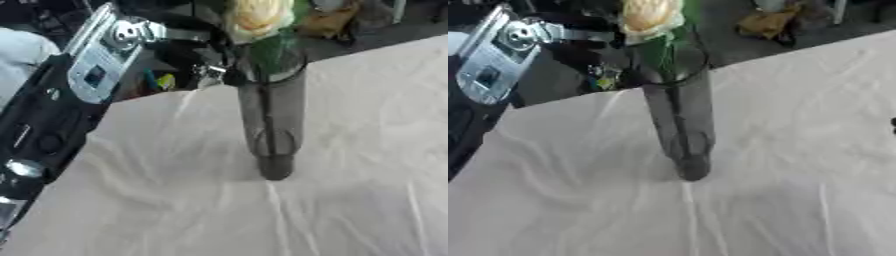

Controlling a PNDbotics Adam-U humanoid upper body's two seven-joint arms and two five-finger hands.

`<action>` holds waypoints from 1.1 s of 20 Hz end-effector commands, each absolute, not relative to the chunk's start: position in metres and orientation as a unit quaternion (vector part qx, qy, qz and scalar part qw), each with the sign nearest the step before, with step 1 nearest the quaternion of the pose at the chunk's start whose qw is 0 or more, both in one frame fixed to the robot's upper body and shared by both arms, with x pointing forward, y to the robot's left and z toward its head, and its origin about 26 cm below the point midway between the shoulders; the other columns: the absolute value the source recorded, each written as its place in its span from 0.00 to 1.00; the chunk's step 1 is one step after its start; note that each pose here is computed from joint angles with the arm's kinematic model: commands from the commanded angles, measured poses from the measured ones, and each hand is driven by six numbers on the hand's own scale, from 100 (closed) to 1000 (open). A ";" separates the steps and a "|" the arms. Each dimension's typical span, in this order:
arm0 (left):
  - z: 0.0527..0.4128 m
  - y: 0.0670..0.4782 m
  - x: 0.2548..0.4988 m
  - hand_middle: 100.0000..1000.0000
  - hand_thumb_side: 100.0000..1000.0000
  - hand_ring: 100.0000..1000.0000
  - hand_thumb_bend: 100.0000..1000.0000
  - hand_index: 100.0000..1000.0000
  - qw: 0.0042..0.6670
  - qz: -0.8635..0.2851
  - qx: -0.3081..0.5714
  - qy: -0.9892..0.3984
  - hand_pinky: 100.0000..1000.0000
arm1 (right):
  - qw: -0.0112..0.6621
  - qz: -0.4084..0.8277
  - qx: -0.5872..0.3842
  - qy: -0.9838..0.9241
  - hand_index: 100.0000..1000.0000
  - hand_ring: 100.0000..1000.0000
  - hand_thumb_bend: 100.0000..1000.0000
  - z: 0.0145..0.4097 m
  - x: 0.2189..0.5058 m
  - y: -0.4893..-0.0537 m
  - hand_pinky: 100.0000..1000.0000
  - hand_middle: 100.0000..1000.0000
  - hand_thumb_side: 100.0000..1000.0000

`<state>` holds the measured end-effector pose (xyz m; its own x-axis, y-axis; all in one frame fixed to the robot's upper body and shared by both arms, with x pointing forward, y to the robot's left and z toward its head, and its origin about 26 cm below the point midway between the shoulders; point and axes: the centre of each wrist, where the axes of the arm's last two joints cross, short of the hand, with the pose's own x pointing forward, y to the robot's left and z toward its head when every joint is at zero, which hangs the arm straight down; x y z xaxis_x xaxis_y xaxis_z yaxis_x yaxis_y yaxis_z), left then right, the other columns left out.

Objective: Arrange flowers into the vase.

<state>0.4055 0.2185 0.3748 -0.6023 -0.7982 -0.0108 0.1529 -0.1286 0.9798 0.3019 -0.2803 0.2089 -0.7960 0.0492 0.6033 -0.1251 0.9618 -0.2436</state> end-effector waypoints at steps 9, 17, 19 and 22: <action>0.397 0.240 0.391 0.96 1.00 0.94 0.92 1.00 0.350 -0.667 0.319 -0.576 0.95 | 0.312 0.144 0.018 -0.939 0.73 0.49 0.00 0.215 0.298 -0.281 0.65 0.45 1.00; 0.399 0.260 0.380 0.94 1.00 0.93 0.87 1.00 0.363 -0.652 0.316 -0.586 0.94 | 0.310 0.143 0.013 -0.940 0.73 0.49 0.00 0.215 0.298 -0.283 0.65 0.45 1.00; 0.399 0.267 0.375 0.93 1.00 0.93 0.85 1.00 0.364 -0.648 0.315 -0.590 0.94 | 0.309 0.143 0.012 -0.940 0.73 0.49 0.00 0.215 0.298 -0.284 0.65 0.45 1.00; 0.401 0.279 0.363 0.92 1.00 0.91 0.76 1.00 0.367 -0.638 0.309 -0.602 0.92 | 0.305 0.143 0.007 -0.942 0.73 0.49 0.00 0.217 0.298 -0.285 0.65 0.45 1.00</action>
<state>0.3769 0.2657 0.3809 -0.5549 -0.8289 0.0710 0.1527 -0.0176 0.9881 0.3010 -0.2825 0.2074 -0.7933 0.0568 0.6062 -0.1148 0.9638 -0.2405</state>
